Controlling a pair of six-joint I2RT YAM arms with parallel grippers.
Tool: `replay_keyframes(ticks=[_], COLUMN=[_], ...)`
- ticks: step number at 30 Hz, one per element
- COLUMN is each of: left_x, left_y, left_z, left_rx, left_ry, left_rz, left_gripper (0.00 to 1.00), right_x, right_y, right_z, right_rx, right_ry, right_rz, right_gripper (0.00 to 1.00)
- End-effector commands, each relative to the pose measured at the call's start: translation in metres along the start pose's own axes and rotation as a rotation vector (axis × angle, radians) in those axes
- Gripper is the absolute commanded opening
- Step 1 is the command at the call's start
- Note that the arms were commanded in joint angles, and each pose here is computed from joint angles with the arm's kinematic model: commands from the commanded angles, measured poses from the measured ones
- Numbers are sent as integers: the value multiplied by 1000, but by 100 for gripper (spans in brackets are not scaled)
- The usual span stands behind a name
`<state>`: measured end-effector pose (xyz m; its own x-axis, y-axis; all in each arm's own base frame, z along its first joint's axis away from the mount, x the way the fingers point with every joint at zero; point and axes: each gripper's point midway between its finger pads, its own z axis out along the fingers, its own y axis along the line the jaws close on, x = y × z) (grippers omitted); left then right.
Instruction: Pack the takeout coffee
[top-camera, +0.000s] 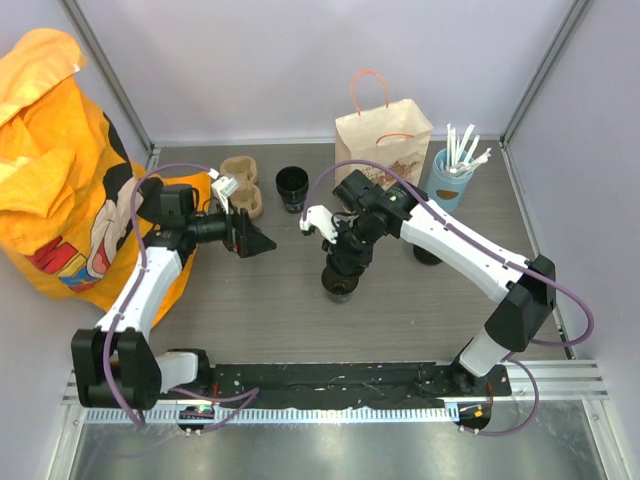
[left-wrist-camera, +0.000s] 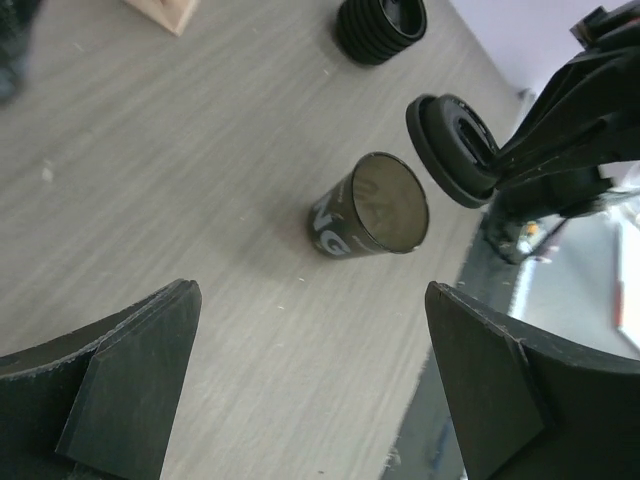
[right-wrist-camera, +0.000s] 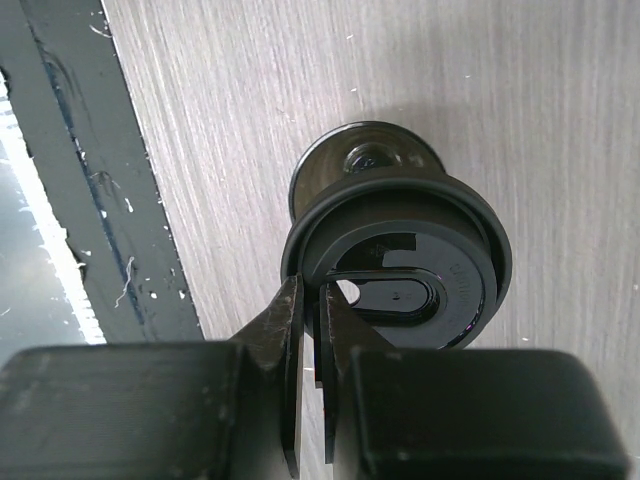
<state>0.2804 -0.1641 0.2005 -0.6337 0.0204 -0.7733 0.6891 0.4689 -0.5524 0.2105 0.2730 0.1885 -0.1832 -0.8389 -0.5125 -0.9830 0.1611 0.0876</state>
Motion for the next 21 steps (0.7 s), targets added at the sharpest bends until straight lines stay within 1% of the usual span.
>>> replay_keyframes(ticks=[1, 4, 6, 7, 10, 11, 12, 14, 16, 17, 20, 21], left_x=[-21, -35, -39, -47, -52, -51, -52, -44, -44, -40, -28, -19], left_y=[-2, 0, -3, -8, -16, -21, -28, -31, -27, -25, -22, -19], left_z=[-11, -17, -20, -23, -29, -29, -31, -29, -24, -23, -19, -17], left_rx=[-90, -145, -156, -156, -138, -104, -90, -49, -51, -53, -27, -23], left_ry=[-65, -80, -83, -87, -67, -60, -70, -70, -86, -74, -54, -51], left_rz=[223, 265, 265, 292, 431, 517, 537, 537, 444, 420, 423, 406], left_gripper=[100, 100, 100, 100, 100, 100, 100, 100, 100, 100, 100, 100], right_x=[-7, -5, -4, -3, -1, -1, -1, -1, 0, 0, 3, 3], right_y=[9, 8, 9, 11, 11, 11, 11, 11, 11, 11, 12, 12], right_z=[-8, -10, -11, -10, -5, -3, -2, 0, 2, 3, 11, 14], right_rx=[-15, 5, 4, -7, -19, -25, -28, -30, -34, -37, -49, -44], right_ry=[-34, -35, -36, -35, -22, -19, -17, -16, -12, -12, 3, 7], right_rz=[11, 5, 4, 6, 17, 21, 25, 38, 44, 47, 67, 71], right_gripper=[1, 1, 1, 1, 1, 1, 1, 1, 1, 1, 1, 1])
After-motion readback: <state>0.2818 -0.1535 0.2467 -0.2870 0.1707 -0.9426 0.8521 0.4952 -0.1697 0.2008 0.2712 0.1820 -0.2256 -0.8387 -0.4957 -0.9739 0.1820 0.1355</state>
